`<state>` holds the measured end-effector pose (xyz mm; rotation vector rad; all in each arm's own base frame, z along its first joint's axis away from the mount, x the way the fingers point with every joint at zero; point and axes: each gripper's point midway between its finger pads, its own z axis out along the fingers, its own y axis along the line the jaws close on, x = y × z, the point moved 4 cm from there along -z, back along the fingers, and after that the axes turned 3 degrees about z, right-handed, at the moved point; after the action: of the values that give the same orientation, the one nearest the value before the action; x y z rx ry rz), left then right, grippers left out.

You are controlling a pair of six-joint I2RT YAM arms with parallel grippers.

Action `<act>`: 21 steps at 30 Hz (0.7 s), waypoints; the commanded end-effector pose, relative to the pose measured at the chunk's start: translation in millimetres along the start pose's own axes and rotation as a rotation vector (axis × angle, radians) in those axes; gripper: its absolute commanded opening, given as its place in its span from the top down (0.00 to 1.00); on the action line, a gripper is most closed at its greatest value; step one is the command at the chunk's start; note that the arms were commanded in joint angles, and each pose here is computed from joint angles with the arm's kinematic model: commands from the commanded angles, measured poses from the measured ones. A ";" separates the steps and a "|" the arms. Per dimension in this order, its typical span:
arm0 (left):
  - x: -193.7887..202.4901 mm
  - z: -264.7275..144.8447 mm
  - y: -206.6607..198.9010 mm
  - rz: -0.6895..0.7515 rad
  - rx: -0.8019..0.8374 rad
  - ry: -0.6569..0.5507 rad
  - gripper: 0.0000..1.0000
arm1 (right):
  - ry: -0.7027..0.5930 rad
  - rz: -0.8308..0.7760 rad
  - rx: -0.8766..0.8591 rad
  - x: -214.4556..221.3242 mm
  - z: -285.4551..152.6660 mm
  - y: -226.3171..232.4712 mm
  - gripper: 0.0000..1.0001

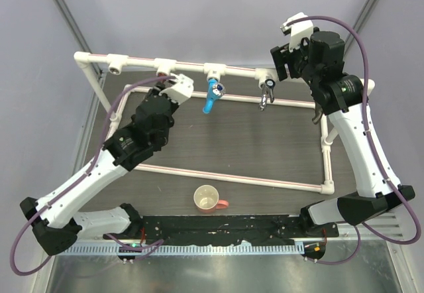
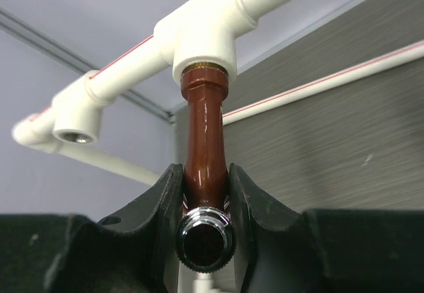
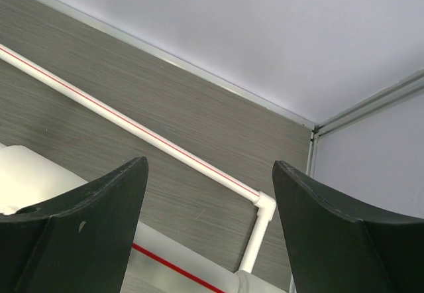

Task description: Install the water faucets

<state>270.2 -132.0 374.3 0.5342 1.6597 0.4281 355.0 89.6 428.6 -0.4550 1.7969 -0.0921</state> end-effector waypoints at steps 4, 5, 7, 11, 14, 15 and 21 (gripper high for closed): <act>2.6 0.9 -33.3 0.669 0.028 -0.009 0.63 | 0.189 -0.019 -0.204 46.2 12.8 47.6 0.17; 3.7 1.0 -34.5 0.683 0.022 -0.010 0.52 | 0.192 -0.018 -0.201 46.9 13.6 47.6 0.17; 3.5 -0.8 -33.9 0.670 0.017 -0.016 0.42 | 0.192 -0.021 -0.200 46.9 13.0 47.1 0.17; -4.4 -7.9 -25.4 0.515 0.012 -0.055 0.08 | 0.193 -0.019 -0.202 47.2 13.4 47.6 0.17; -17.7 -19.4 -15.3 0.280 0.033 -0.117 0.00 | 0.192 -0.018 -0.201 46.9 12.9 47.5 0.17; -24.3 -28.3 -5.6 0.195 0.049 -0.145 0.00 | 0.195 -0.018 -0.200 47.5 13.3 47.5 0.17; -57.5 -68.1 16.4 -0.334 0.187 -0.364 0.00 | 0.198 -0.020 -0.200 48.0 14.0 47.9 0.17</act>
<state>239.1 -149.5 387.1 0.7373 1.4972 0.3939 354.6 91.0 427.6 -0.4575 1.8007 -0.0829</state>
